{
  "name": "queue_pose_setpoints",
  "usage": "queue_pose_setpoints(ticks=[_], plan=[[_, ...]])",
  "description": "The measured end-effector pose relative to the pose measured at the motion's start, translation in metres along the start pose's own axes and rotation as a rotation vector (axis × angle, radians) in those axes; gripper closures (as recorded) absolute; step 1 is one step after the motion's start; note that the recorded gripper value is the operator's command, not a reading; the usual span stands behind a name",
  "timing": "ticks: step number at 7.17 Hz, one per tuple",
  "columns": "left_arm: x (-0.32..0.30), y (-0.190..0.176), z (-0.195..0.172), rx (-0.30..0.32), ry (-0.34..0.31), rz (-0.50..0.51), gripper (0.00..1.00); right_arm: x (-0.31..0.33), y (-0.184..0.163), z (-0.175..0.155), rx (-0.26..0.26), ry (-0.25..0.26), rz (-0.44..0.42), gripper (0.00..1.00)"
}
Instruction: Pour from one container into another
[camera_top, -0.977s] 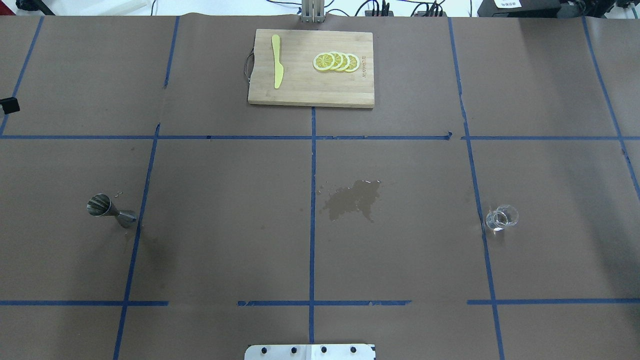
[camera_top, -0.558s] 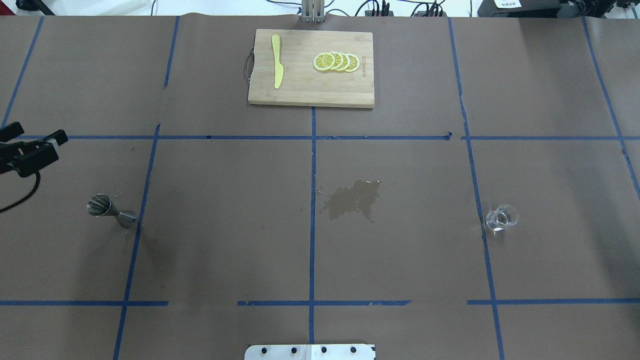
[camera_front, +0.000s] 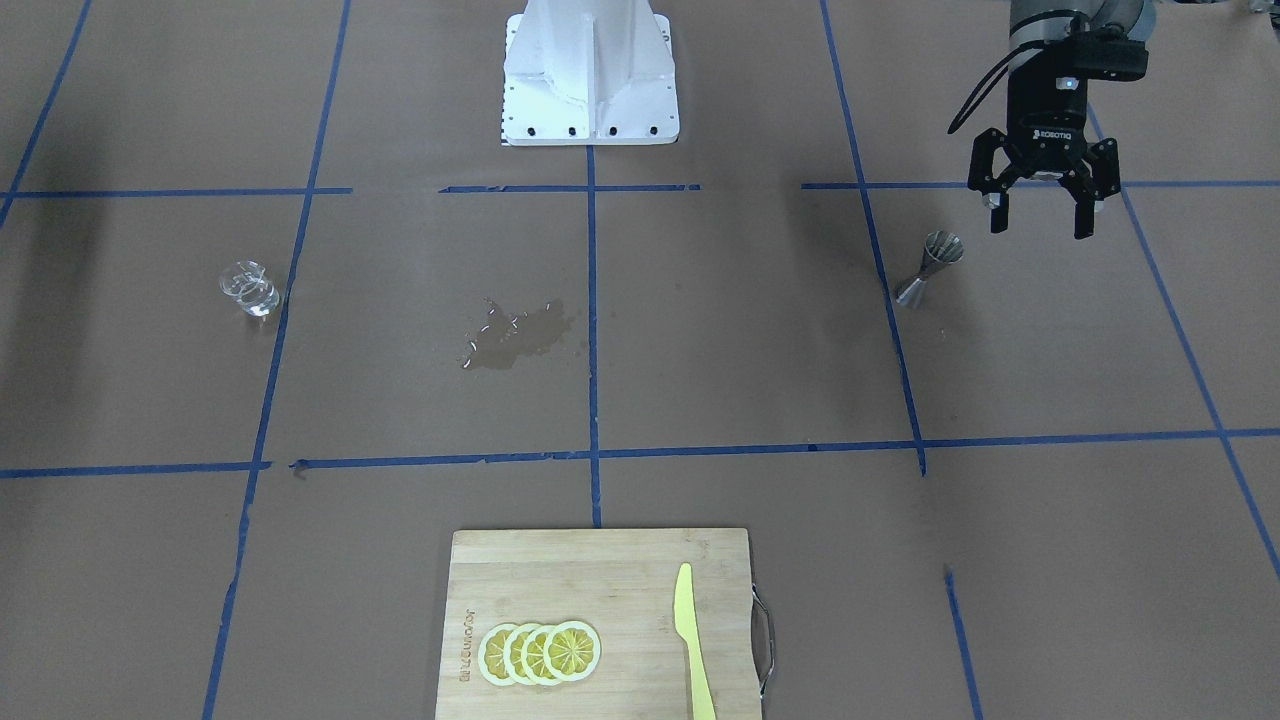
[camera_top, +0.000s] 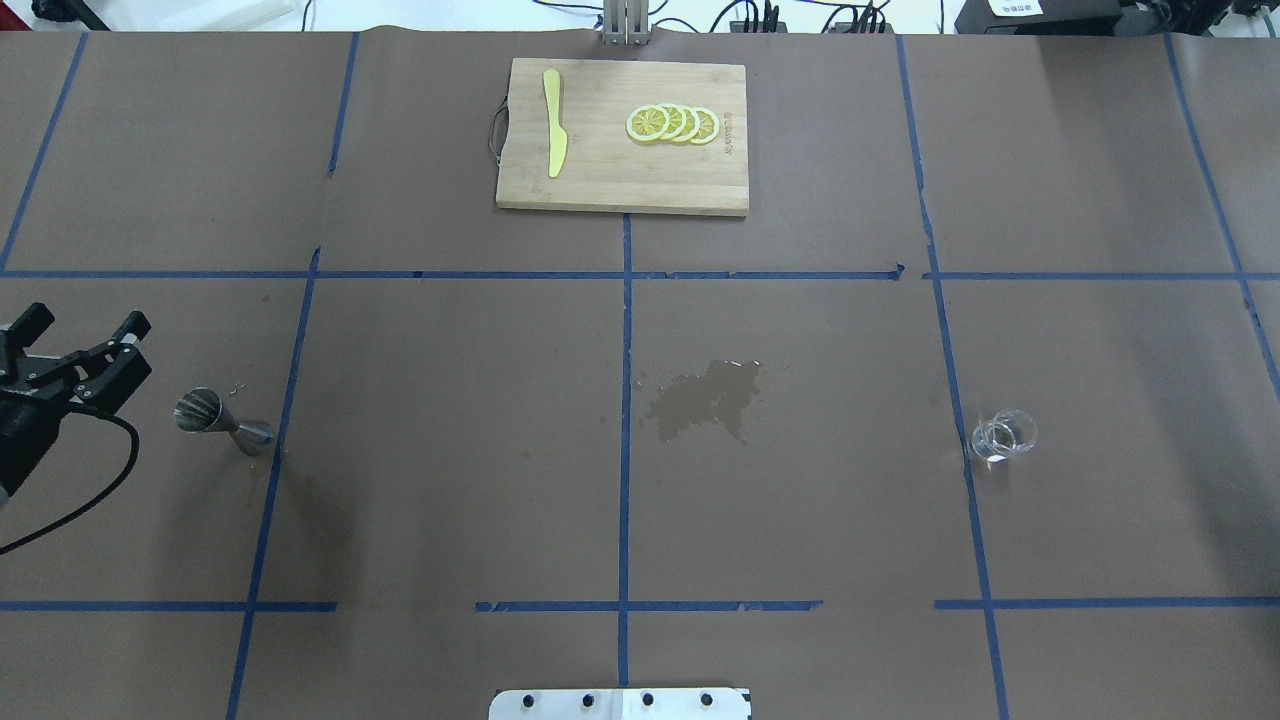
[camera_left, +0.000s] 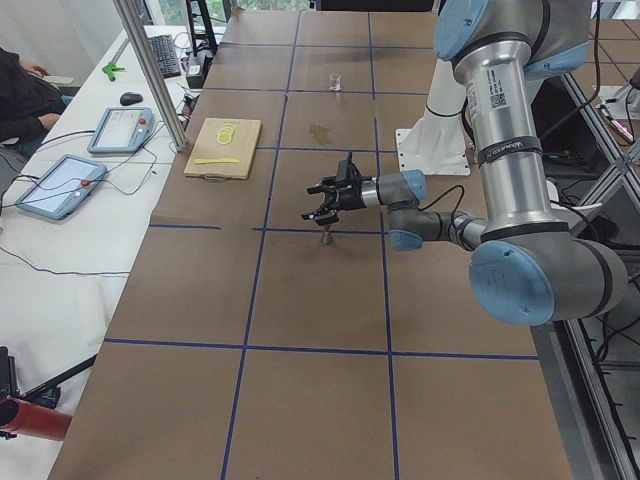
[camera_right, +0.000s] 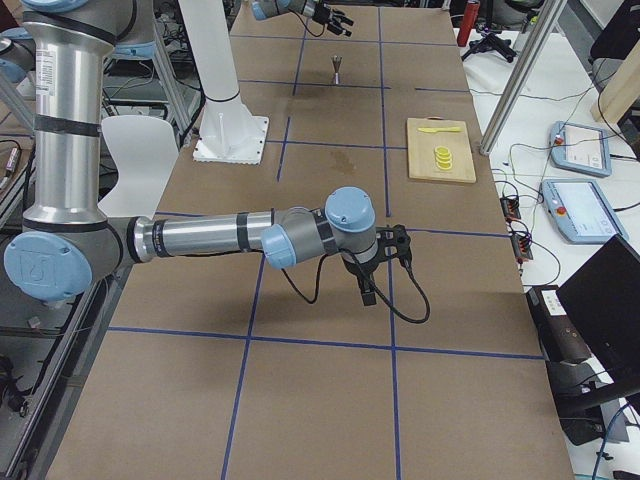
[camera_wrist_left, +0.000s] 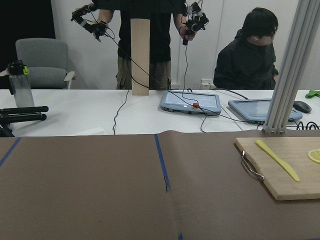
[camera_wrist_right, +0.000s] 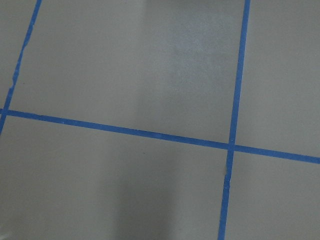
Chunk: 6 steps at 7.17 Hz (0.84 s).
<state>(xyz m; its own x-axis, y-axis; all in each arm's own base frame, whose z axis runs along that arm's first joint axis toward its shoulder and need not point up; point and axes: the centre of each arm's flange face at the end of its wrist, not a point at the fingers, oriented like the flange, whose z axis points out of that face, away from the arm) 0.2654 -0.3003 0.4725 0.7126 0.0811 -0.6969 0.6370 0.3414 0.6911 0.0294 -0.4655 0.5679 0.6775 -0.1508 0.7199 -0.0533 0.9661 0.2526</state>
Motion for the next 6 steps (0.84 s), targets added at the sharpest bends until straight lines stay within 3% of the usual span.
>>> queue_pose_setpoints(ticks=[6], plan=[[0.031,0.082,0.001,0.050,0.034,0.002,0.00,0.001,0.003,0.001,-0.003,0.002,0.004,0.00]])
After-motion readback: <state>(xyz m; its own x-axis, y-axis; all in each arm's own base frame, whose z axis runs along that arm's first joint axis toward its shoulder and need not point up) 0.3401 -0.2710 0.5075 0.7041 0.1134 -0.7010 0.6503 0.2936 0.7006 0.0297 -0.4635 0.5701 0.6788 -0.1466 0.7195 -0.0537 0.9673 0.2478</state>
